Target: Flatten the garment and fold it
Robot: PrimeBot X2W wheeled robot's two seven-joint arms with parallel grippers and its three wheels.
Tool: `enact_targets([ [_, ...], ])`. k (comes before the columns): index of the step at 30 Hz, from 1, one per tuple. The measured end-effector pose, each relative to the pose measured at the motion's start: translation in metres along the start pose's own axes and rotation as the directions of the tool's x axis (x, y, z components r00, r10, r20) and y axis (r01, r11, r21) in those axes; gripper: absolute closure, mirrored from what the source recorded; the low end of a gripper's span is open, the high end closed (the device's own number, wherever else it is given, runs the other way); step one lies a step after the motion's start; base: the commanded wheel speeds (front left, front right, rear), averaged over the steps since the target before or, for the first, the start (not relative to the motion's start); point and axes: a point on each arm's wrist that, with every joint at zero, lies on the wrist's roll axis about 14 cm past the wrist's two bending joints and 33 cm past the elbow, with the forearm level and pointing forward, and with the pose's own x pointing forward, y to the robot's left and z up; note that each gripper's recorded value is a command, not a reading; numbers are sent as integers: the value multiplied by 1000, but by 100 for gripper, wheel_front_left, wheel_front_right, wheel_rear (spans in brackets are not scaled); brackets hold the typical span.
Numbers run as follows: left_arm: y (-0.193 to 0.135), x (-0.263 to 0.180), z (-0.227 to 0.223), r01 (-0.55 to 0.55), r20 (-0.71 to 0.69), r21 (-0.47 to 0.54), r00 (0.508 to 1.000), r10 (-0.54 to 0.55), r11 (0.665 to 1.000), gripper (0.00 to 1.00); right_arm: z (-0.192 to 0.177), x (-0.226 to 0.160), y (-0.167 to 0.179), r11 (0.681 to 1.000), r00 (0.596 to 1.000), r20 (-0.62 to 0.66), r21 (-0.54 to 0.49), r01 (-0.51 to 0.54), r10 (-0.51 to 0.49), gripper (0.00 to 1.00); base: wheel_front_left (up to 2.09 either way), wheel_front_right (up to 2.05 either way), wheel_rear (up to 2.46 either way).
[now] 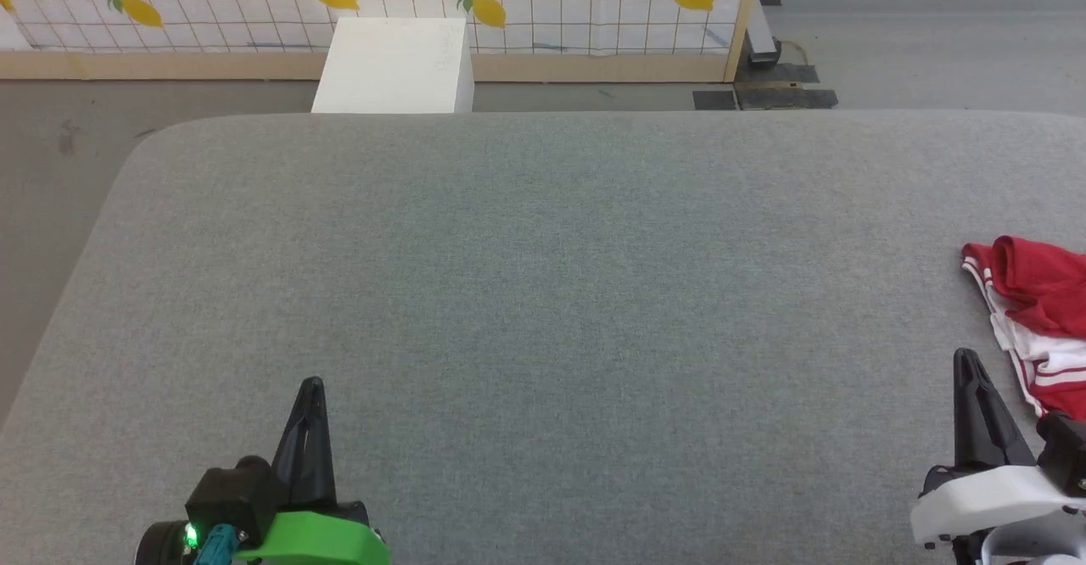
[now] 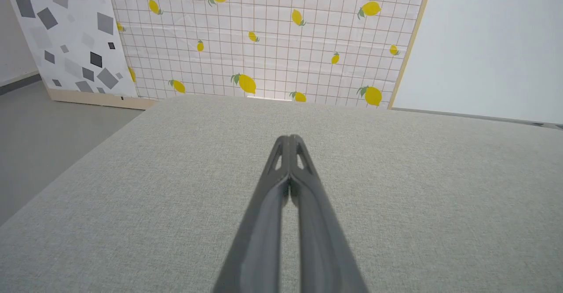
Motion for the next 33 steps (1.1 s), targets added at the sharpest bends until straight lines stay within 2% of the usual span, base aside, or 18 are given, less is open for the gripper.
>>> enact_targets([
  [33, 5, 5, 0, -9, -40, 50, 999, 11, 999, 100, 5, 4, 32, 995, 995, -20, -20, -97, 97, 100, 0, 0, 0],
])
